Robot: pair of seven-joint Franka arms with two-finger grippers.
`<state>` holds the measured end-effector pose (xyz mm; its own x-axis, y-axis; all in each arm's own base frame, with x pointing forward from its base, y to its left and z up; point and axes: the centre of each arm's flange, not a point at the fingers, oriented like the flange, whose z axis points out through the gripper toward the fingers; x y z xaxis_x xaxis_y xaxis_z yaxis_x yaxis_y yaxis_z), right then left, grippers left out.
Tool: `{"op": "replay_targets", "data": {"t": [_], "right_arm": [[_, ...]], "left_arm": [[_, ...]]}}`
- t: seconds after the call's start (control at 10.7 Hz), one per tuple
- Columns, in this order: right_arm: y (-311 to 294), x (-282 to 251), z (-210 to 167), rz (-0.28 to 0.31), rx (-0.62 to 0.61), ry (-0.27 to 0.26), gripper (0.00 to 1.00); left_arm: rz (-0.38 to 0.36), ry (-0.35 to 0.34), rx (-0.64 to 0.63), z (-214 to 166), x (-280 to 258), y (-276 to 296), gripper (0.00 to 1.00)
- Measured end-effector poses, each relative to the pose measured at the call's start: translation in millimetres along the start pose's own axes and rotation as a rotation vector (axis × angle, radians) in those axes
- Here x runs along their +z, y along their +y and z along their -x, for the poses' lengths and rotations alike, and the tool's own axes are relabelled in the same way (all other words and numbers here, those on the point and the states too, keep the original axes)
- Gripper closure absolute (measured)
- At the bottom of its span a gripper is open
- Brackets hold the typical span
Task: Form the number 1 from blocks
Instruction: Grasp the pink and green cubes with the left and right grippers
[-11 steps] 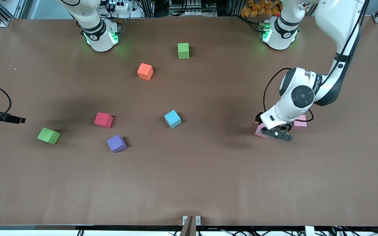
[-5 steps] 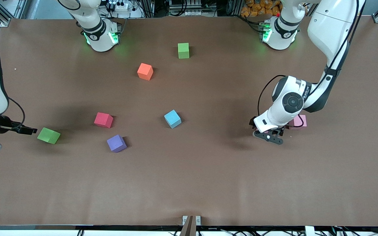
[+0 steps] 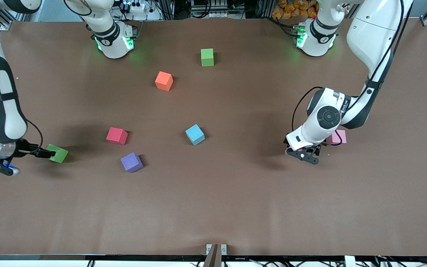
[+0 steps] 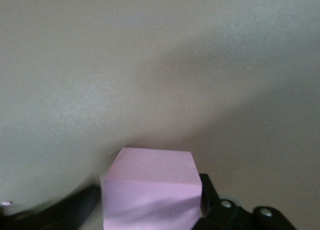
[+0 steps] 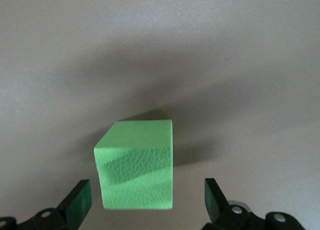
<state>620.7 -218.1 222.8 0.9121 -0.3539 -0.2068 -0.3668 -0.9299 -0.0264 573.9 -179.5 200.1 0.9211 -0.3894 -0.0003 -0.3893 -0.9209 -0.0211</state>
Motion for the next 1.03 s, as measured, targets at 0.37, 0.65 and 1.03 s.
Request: {"op": "replay_targets", "data": {"t": [0.37, 0.65, 1.03], "right_arm": [[-2.1, 13.8, -4.5, 0.002, -0.002, 0.011, 0.0], [-2.4, 20.1, -4.6, 0.001, -0.001, 0.002, 0.0], [-4.6, 31.0, -7.8, 0.001, -0.003, 0.023, 0.0]], "left_arm": [[0.0, -0.007, -0.014, 2.6, 13.0, -8.6, 0.11], [-0.001, -0.004, -0.029, 2.2, 12.5, -9.2, 0.35], [0.019, -0.01, -0.171, -3.4, -6.7, 52.7, 0.35]]}}
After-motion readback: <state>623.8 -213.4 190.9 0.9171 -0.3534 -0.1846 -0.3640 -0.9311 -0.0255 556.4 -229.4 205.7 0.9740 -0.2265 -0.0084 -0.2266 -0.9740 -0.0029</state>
